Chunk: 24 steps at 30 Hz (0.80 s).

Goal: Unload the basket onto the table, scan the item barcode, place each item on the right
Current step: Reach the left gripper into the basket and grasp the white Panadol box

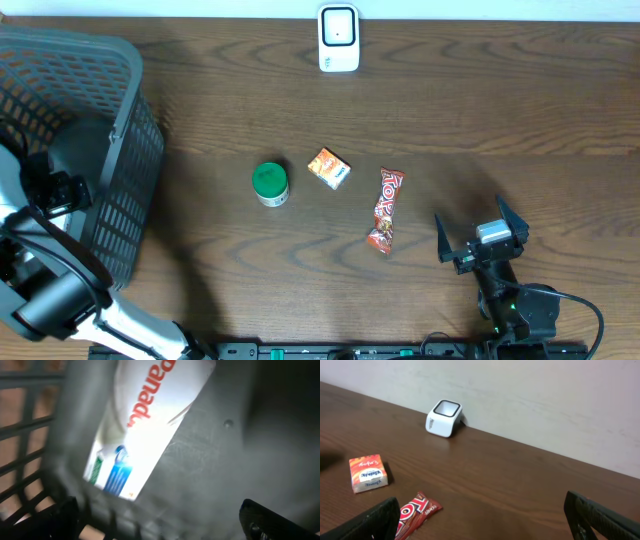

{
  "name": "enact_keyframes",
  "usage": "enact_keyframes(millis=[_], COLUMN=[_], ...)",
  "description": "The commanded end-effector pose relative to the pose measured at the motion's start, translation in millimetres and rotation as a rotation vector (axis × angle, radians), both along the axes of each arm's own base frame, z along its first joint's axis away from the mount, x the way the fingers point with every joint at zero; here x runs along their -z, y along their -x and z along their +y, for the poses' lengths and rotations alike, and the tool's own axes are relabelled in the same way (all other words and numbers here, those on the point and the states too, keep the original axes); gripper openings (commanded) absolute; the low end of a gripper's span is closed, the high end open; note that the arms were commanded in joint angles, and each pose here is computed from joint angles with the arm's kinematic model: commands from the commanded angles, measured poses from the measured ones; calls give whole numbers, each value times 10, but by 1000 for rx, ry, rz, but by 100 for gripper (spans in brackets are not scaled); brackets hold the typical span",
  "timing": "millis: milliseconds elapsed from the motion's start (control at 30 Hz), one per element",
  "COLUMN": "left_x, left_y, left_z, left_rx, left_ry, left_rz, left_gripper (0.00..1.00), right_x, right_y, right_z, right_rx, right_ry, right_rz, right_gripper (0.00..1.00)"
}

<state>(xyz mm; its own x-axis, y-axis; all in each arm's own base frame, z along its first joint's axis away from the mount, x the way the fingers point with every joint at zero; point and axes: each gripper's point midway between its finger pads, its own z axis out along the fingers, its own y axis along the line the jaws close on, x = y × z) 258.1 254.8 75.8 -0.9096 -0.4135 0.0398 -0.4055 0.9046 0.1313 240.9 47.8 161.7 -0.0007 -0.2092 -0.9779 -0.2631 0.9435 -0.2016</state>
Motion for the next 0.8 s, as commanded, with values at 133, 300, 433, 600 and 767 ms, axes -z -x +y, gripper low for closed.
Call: enact_keyframes(millis=[133,300,433,600,767], left_x=[211,216,204,205,249], left_y=[-93,-69,-57,-103,-150], left_z=[-62,5,117,157,218], left_rx=[129,228,231,269,269], left_ry=[85,62,6,-9,-23], left_rz=[-14,14,36,24,7], left_gripper=[98,98,98,98,98], right_x=[4,2,4,4,4], right_y=[-1,0,0,-1,-1], right_z=[-17,-17,-17,-17,-17], right_rx=[7,7,7,7,7], right_ry=[-12,-12,-12,-12,-12], right_rz=[2,2,2,2,2], right_gripper=[99,99,99,99,99])
